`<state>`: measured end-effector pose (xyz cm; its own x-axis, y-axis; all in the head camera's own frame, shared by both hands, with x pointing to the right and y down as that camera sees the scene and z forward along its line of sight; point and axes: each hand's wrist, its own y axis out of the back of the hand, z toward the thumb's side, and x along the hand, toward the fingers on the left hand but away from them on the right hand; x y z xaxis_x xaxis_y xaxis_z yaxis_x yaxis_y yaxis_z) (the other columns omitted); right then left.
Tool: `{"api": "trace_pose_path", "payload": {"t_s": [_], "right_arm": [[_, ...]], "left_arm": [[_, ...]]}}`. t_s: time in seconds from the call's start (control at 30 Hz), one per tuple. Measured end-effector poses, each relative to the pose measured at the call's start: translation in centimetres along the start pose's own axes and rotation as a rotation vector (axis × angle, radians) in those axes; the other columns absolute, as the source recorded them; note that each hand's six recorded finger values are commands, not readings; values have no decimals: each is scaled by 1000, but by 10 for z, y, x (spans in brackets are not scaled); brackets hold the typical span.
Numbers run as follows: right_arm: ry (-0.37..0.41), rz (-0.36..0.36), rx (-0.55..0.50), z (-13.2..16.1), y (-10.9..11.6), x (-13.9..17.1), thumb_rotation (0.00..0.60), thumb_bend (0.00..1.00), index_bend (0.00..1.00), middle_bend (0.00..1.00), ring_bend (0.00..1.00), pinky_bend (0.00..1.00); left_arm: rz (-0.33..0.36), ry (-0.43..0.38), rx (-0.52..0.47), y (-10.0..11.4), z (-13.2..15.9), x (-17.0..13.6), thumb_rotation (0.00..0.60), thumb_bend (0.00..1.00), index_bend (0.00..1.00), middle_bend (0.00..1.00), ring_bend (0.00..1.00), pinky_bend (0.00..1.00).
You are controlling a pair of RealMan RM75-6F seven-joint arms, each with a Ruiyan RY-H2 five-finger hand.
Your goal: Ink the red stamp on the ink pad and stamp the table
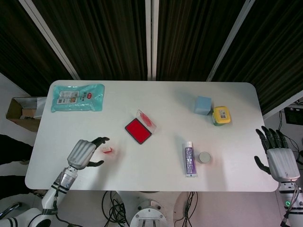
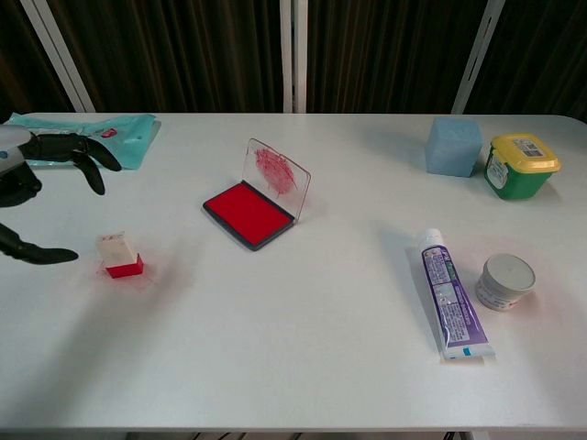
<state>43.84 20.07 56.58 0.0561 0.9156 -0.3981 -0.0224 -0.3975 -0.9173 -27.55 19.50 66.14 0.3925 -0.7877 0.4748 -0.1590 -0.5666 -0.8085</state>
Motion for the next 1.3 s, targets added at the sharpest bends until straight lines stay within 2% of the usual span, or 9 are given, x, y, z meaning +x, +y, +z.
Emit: {"api": "trace_pose_path", "payload": {"t_s": [0.27, 0.5, 0.67, 1.3], "right_arm": [[-13, -6, -2, -5, 2, 1, 600, 225, 0, 0, 0, 0], [-14, 7, 0, -7, -1, 1, 600, 225, 0, 0, 0, 0], [-14, 4, -2, -8, -2, 1, 600, 232, 0, 0, 0, 0], [-23, 22, -5, -13, -8, 1, 600, 233, 0, 0, 0, 0]], "left_arm": [[-36, 54, 112, -22, -5, 18, 600, 127, 248, 348, 953, 1000], [-86, 133, 145, -37, -20, 27, 600, 129, 276, 358, 953, 1000], [-131, 165, 136, -48, -26, 33, 600, 216, 313, 415, 956, 1000], [-164, 138, 85, -55, -16, 47, 600, 220, 401, 472, 960, 1000]]}}
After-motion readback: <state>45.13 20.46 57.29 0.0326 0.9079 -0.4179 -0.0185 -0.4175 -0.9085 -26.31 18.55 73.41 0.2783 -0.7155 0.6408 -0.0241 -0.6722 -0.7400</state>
